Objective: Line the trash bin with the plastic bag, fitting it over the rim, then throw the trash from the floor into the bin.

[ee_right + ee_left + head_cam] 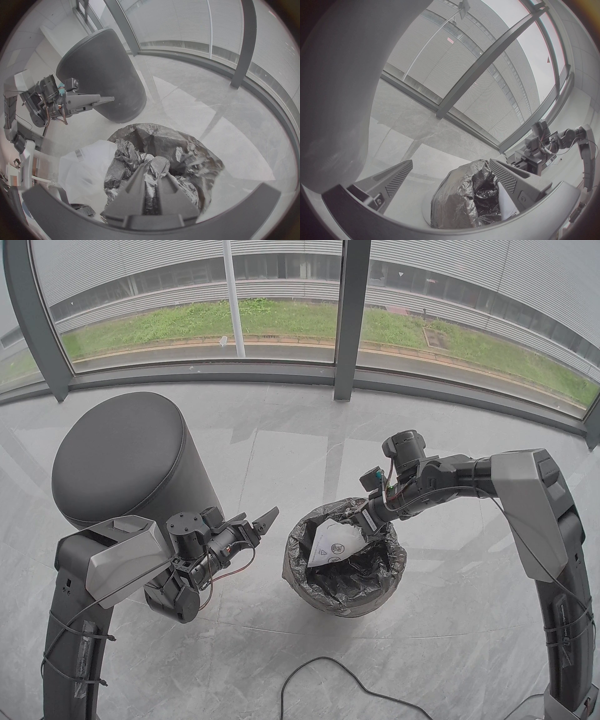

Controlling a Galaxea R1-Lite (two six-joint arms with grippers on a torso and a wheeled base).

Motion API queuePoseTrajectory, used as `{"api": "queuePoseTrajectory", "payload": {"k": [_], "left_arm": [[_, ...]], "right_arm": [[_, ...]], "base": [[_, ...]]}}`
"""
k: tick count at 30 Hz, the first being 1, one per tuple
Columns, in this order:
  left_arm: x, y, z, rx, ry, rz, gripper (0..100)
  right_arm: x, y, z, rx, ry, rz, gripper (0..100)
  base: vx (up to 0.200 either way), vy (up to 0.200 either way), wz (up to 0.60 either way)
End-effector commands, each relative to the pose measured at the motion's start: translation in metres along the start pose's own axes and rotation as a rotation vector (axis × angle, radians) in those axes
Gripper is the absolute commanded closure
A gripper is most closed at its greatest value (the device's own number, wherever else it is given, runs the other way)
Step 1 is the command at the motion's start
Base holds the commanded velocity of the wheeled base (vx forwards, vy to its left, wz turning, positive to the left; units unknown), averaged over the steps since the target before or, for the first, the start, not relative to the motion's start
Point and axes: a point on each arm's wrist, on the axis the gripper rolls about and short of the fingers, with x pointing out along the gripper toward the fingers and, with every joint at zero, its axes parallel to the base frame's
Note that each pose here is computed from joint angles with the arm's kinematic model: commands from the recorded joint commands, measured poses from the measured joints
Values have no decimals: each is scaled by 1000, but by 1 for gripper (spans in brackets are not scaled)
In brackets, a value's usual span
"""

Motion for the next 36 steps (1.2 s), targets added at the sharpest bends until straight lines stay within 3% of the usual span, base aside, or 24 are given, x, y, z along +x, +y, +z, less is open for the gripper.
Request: {"api": "queuePoseTrajectory", "payload": {"k": [1, 6, 7, 14, 30, 36], "left_arm": [[-4, 8, 5, 2, -15, 15, 0], [-4, 11, 5, 2, -18, 21, 0], [-4, 11, 5, 2, -17, 22, 0], [-5, 11, 5, 4, -24, 17, 0], [-7, 8, 19, 11, -63, 8, 0], [-12, -6, 40, 24, -101, -14, 0]], "right_arm": [[37, 3, -21, 4, 25, 18, 100], [42, 1, -28, 14, 43, 23, 100], [43, 1, -29, 14, 43, 23, 0], [54, -5, -35, -2, 9, 3, 0], [43, -5, -23, -16, -28, -15, 0], [71, -10, -55, 19, 35, 2, 0]], "base": [[0, 0, 0], [0, 0, 0], [0, 0, 0], [0, 0, 0], [0, 0, 0], [0, 0, 0]]}}
